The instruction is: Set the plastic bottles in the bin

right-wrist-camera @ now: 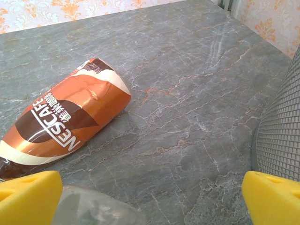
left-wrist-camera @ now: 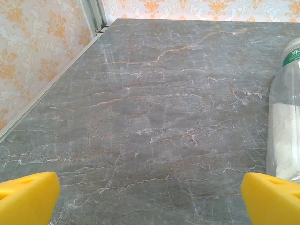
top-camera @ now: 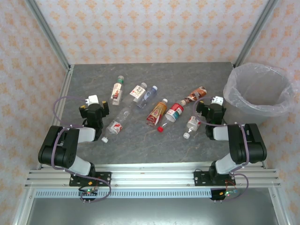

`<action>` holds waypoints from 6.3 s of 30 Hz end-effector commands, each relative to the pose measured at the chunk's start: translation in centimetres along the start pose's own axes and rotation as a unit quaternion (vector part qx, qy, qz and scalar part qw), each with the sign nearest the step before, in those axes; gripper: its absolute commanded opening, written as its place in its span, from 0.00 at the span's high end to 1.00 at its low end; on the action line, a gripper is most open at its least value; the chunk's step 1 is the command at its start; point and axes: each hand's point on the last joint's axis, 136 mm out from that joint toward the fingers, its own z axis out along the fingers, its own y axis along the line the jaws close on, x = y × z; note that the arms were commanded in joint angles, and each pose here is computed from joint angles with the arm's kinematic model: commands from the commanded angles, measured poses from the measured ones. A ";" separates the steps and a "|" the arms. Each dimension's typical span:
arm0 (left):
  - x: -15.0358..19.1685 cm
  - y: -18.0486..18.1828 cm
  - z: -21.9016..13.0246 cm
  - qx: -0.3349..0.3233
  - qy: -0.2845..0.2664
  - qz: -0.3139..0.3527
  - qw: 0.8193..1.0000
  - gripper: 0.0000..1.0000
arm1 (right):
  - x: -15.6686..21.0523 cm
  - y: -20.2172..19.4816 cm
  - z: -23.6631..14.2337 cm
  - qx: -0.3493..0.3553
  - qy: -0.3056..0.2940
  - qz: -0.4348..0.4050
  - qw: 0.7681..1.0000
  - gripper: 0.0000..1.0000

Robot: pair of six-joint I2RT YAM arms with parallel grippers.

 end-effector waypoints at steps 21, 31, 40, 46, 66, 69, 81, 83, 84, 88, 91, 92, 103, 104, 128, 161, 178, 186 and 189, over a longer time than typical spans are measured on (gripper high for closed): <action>-0.8 0.3 -0.2 -0.011 -0.017 -0.012 1.000 0.00 | -0.9 -0.8 -0.1 0.020 -0.016 0.010 1.000 0.01; -2.3 -0.5 -0.5 0.010 0.010 0.012 1.000 0.00 | -2.6 1.7 -1.5 -0.036 -0.006 -0.027 0.999 0.01; -5.8 2.3 -3.0 -0.053 0.014 -0.035 0.998 0.00 | -5.6 4.4 -3.6 -0.096 0.009 0.010 0.995 0.01; -6.3 3.1 -5.0 -0.079 0.091 -0.130 0.984 0.00 | -7.0 6.8 -4.3 -0.147 0.018 0.091 0.985 0.01; 6.8 -7.0 -13.2 0.152 0.356 -0.063 0.920 0.00 | -7.5 12.2 -4.4 -0.228 0.052 0.112 0.966 0.01; 7.7 -8.2 -13.6 0.172 0.359 -0.018 0.917 0.00 | -7.5 12.3 -4.6 -0.230 0.051 0.112 0.965 0.01; 10.3 -10.4 -14.1 0.146 0.351 0.113 0.918 0.00 | -7.0 11.7 -5.0 -0.212 0.071 0.112 0.968 0.01; 10.3 -10.3 -13.8 0.132 0.348 0.114 0.921 0.00 | -6.9 11.5 -5.0 -0.208 0.076 0.118 0.968 0.01; 10.3 -10.4 -13.6 0.129 0.347 0.110 0.923 0.00 | -6.8 11.5 -4.9 -0.207 0.078 0.120 0.968 0.01; 10.8 -10.5 -12.8 0.109 0.340 0.094 0.929 0.04 | -6.7 11.4 -4.6 -0.199 0.084 0.130 0.968 0.01; 11.2 -10.8 -12.3 0.110 0.334 0.090 0.932 0.08 | -6.7 11.5 -4.4 -0.193 0.098 0.148 0.965 0.01; 11.4 -10.8 -12.2 0.110 0.332 0.090 0.932 0.09 | -6.6 11.6 -4.3 -0.189 0.110 0.153 0.964 0.01; 11.9 -11.5 -12.3 0.134 0.332 0.098 0.929 0.26 | -4.9 13.2 -3.4 -0.204 0.156 0.210 0.943 0.01; 11.8 -11.6 -12.4 0.140 0.329 0.096 0.929 0.27 | -4.9 13.4 -3.8 -0.211 0.154 0.213 0.941 0.01; 3.6 -21.3 -20.1 0.396 0.181 0.063 0.898 0.32 | -7.6 21.9 -12.3 -0.416 0.227 0.307 0.825 0.01; -0.6 -27.4 -20.3 0.451 0.144 0.084 0.877 0.29 | -6.5 27.9 -14.8 -0.447 0.262 0.243 0.820 0.37; -3.0 -26.0 -22.9 0.493 0.114 0.053 0.861 0.04 | -7.8 25.0 -13.5 -0.359 0.228 0.191 0.885 0.50; -6.7 -22.0 -21.8 0.423 0.053 -0.017 0.904 0.00 | -12.0 22.5 -13.7 -0.314 0.181 0.153 0.919 0.52; -7.4 -18.9 -19.8 0.342 0.033 -0.055 0.937 0.00 | -14.9 21.1 -14.5 -0.298 0.147 0.132 0.934 0.52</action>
